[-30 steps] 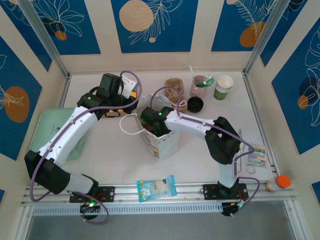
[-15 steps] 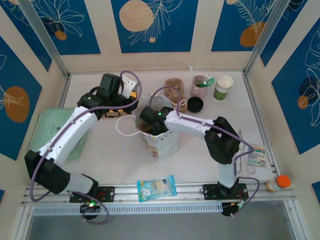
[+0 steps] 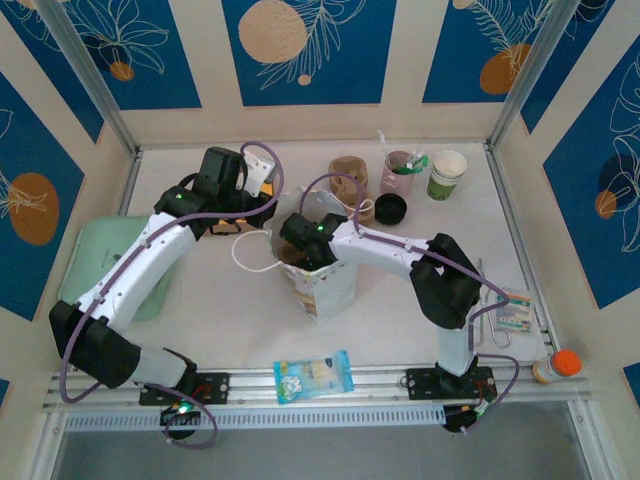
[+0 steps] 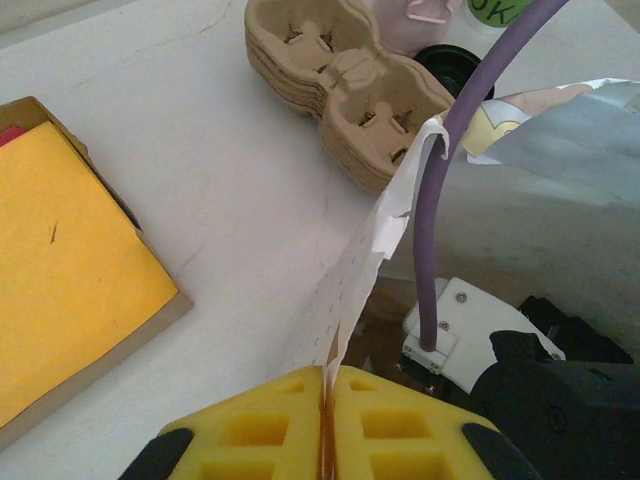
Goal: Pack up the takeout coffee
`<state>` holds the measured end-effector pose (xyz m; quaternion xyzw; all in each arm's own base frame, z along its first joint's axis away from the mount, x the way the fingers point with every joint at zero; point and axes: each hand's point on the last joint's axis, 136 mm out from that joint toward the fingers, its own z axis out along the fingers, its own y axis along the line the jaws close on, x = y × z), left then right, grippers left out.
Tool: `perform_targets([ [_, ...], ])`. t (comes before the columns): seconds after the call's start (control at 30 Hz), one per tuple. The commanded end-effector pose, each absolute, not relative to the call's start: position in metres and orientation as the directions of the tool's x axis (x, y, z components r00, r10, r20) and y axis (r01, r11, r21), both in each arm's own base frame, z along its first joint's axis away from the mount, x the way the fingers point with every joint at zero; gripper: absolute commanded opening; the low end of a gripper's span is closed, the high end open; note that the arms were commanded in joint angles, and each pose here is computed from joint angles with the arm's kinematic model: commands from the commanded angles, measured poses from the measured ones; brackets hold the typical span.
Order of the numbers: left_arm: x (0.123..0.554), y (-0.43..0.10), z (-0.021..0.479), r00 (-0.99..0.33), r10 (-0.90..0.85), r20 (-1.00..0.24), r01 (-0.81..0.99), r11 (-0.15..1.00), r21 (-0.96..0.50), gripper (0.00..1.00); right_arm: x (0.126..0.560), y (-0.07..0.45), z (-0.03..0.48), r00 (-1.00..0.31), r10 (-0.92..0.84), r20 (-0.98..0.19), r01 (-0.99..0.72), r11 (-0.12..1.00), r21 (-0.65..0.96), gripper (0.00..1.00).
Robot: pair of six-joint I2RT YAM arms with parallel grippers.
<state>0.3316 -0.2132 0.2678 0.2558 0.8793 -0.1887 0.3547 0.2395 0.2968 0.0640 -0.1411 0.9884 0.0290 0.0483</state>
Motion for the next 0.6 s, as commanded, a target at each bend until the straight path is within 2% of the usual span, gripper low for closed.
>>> perform_targets([
  [0.0,0.328,-0.218,0.272,-0.615,0.316,-0.723,0.593,0.789,-0.16,0.11,0.24,0.294,0.023,-0.958,-0.275,-0.074,-0.277,0.961,0.012,0.99],
  [0.3,0.326,-0.216,0.276,-0.608,0.32,-0.727,0.592,0.792,-0.147,0.11,0.242,0.297,0.044,-0.955,-0.277,-0.105,-0.281,0.959,0.024,0.99],
  [0.57,0.326,-0.216,0.278,-0.604,0.318,-0.731,0.592,0.793,-0.144,0.18,0.238,0.302,0.07,-0.947,-0.294,-0.127,-0.301,0.953,0.041,0.99],
])
